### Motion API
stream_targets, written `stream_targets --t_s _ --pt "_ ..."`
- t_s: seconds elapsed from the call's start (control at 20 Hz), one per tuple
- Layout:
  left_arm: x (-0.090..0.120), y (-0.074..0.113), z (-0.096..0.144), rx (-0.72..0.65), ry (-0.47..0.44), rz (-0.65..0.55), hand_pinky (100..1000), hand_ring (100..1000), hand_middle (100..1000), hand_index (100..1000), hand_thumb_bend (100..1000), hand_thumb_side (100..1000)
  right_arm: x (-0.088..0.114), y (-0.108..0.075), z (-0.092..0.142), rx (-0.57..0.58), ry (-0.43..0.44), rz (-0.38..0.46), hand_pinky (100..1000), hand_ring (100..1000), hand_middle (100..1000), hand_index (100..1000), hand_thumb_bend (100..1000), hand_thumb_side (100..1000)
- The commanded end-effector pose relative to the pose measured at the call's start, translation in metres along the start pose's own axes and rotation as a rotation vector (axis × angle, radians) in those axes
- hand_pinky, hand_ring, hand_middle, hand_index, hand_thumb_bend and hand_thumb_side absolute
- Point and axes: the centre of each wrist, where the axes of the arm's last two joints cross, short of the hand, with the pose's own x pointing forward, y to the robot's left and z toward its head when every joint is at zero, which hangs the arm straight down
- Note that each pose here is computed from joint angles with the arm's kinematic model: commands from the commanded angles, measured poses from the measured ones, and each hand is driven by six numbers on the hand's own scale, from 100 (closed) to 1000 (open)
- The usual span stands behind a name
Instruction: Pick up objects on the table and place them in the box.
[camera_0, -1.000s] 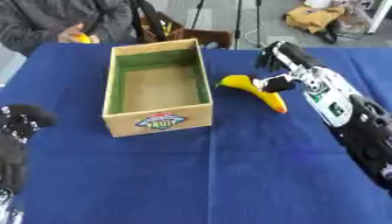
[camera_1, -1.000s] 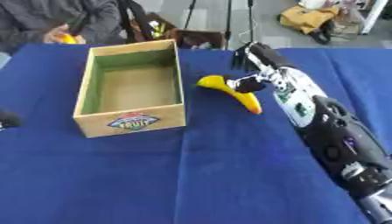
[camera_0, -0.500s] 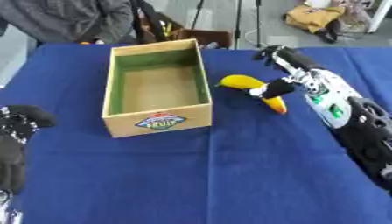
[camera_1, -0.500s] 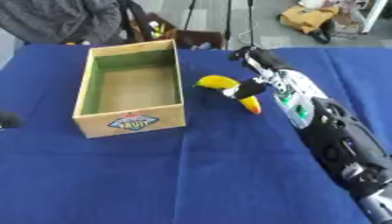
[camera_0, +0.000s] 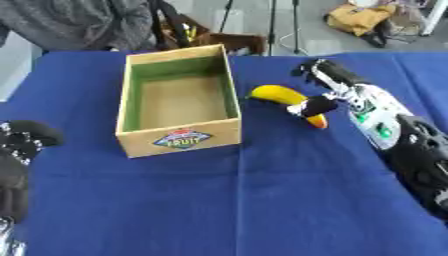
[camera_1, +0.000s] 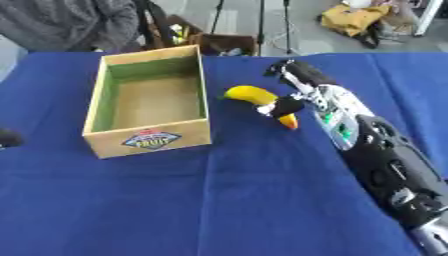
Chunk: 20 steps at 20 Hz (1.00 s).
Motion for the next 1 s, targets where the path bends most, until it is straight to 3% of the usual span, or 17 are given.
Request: stream_targets --t_s 0.05,1.0 --pt "0.0057 0.0020 -0.0027 -0.008 -0.020 -0.005 606 572 464 556 507 960 -0.0024 -0.0097 -0.0008 -0.031 0.007 0.010 629 676 712 795 456 400" --pt "0.0058 0.0020 -0.0028 -0.011 -0.019 -0.003 607 574 464 557 504 961 -0.0022 -0.0001 -0.0017 -0.028 0.000 -0.004 523 562 569 674 297 346"
